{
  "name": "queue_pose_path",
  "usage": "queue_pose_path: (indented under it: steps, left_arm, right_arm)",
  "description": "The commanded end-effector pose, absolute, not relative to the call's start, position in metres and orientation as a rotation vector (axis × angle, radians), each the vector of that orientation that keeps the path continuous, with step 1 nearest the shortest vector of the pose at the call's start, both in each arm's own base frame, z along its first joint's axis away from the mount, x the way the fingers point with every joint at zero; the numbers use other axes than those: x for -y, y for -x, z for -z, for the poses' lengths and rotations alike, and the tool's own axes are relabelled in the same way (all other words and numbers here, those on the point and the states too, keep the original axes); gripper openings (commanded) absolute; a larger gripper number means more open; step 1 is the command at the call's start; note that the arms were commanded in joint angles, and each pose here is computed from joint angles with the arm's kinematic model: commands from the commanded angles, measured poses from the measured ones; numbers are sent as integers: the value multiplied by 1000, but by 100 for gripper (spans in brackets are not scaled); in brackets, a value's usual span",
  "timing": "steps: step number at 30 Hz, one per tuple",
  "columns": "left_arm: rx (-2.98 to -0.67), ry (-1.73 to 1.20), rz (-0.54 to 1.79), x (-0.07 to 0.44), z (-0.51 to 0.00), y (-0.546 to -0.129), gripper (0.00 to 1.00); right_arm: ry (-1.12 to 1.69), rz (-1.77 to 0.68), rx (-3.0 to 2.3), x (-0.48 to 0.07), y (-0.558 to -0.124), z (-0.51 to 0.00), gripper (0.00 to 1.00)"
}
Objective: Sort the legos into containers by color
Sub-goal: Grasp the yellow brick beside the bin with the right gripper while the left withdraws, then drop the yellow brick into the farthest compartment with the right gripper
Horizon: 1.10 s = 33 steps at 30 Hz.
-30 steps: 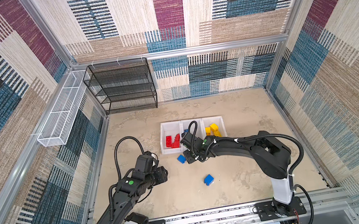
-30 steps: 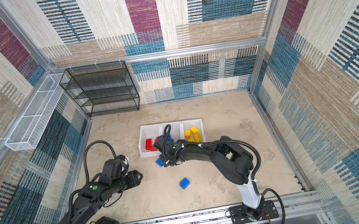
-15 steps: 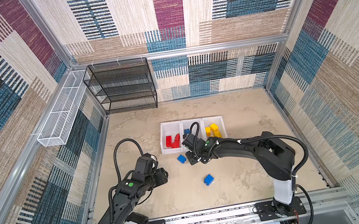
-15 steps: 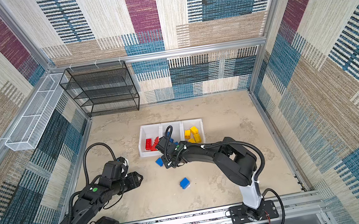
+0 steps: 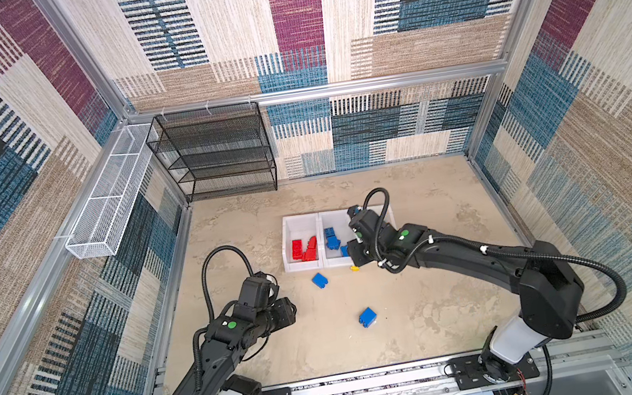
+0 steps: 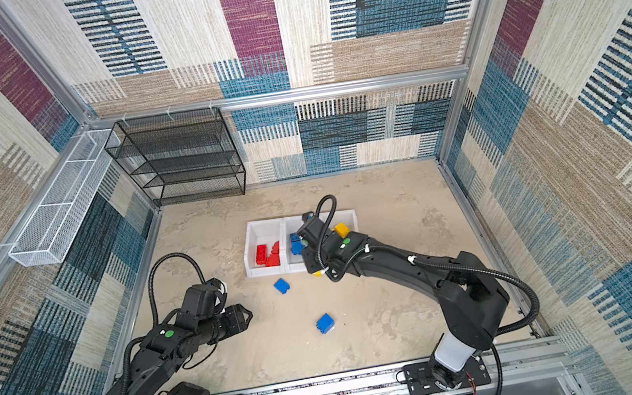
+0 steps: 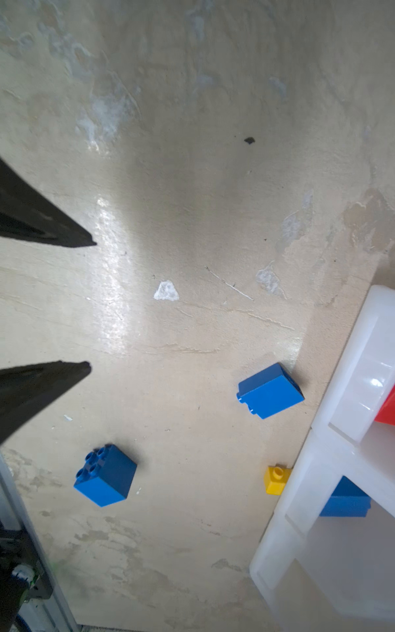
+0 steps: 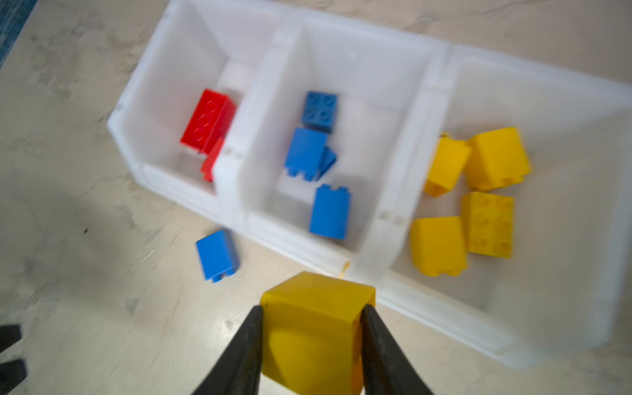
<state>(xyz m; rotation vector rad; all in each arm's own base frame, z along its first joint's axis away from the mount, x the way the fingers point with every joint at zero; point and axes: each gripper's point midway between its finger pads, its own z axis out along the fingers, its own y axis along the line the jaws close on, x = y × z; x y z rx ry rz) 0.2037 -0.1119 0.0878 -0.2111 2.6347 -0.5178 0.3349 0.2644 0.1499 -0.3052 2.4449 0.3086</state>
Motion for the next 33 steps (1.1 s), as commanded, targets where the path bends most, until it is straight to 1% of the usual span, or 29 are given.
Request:
queue_pose_path:
  steps: [1, 8, 9, 12, 13, 15, 17, 24, 33]
  left_arm:
    - [-2632, 229, 537, 114, -88, -204, 57]
    - [-2633, 232, 547, 115, -88, -202, 57]
    - [-2632, 231, 549, 116, -88, -202, 57]
    - [-2631, 235, 551, 115, -88, -201, 57]
    - [-2632, 234, 551, 115, -87, -201, 57]
    - [-2634, 237, 548, 115, -87, -201, 57]
    - [-2635, 233, 546, 115, -86, -202, 57]
    - [-2644, 191, 559, 123, -88, -208, 57]
    - [-2665, 102, 546, 140, -87, -225, 58]
  right_arm:
    - [274, -257, -2420, -239, -356, -152, 43]
    - [231, -238, -2456, -222, -399, -128, 44]
    - [231, -237, -2462, -223, -402, -125, 46]
    - [229, -240, -2468, -225, -407, -121, 58]
    - [228, -239, -2469, -225, -408, -121, 61]
    - [225, -244, -2463, -226, -409, -123, 65]
    - [222, -244, -2457, -224, -408, -126, 67]
    - [192, -283, -2456, -216, -389, -131, 69]
    - [120, -294, -2489, -185, -337, -124, 69]
